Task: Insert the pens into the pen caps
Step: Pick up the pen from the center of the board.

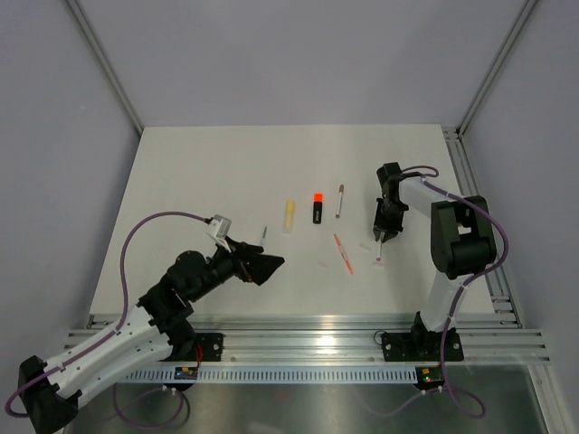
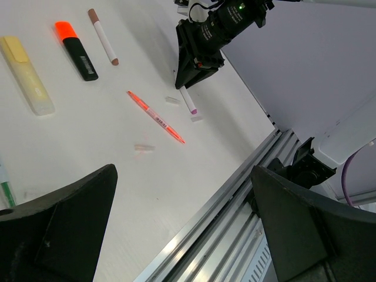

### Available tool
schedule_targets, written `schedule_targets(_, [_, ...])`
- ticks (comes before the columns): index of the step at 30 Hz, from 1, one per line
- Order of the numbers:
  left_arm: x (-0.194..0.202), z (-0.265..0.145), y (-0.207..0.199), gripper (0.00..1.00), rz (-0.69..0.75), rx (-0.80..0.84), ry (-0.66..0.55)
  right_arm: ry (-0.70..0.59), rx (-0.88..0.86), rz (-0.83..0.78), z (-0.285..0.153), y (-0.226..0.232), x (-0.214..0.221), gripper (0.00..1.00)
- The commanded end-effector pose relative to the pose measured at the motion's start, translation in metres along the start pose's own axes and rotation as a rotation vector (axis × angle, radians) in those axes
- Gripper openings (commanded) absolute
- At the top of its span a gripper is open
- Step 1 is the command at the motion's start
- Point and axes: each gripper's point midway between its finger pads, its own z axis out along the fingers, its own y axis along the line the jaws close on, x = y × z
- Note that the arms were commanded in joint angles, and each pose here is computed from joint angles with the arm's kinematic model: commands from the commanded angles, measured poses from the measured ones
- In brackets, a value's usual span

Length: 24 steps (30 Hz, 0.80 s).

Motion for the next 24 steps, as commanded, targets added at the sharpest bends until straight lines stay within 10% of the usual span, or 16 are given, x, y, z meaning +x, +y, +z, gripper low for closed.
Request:
schedule_targets(1, [-0.015,-0.003,-0.004,0.99,0.03,0.0,-0.052,0.05,0.001,-0.007,-0.002,0.0,0.005,0.28])
schedule_targets(10, [-0.015,0.001,0.0,0.99,0.029,-0.023,-0.052,-0.058,0.044,0.015,-0.009,-0.007,-0.015,0.0])
schedule_targets(24, [-0.001,0.021,-0.027,0.89,0.041,0.124,0.051,-0.558,-0.397,-0.006,-0.144,0.053,-0.042,0.0])
